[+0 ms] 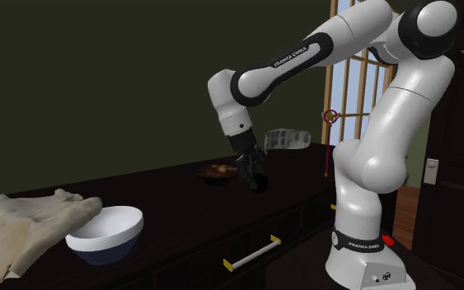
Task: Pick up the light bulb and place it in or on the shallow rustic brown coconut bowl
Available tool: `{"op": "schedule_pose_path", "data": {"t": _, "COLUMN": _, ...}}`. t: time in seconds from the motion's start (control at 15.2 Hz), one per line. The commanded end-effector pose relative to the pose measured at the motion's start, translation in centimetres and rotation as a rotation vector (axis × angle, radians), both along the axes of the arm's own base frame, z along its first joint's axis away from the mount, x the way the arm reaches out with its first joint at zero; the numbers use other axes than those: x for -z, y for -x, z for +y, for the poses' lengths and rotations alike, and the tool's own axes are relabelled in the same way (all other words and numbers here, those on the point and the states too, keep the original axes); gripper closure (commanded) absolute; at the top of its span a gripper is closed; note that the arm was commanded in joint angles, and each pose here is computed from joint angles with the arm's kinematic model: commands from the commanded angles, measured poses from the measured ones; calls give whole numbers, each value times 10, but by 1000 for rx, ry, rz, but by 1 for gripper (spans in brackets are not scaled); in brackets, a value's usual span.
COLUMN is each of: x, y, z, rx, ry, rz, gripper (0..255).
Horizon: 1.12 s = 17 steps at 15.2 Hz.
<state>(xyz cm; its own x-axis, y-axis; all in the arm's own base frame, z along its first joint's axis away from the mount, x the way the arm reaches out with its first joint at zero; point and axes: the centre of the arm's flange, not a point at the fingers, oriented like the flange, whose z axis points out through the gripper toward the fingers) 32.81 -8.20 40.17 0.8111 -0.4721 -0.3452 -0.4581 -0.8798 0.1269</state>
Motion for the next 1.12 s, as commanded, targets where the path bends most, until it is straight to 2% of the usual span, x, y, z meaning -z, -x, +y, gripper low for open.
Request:
{"op": "schedule_pose_path", "data": {"t": 0.0, "x": -11, "y": -1, "z": -1, "rx": 0, "ry": 0, "rz": 1, "gripper": 255}}
{"op": "schedule_pose_path", "data": {"t": 0.73, "x": -69, "y": -1, "z": -1, "rx": 0, "ry": 0, "rz": 1, "gripper": 255}}
{"op": "schedule_pose_path", "data": {"t": 1.06, "x": -72, "y": -35, "z": -57, "rx": 0, "ry": 0, "rz": 1, "gripper": 255}}
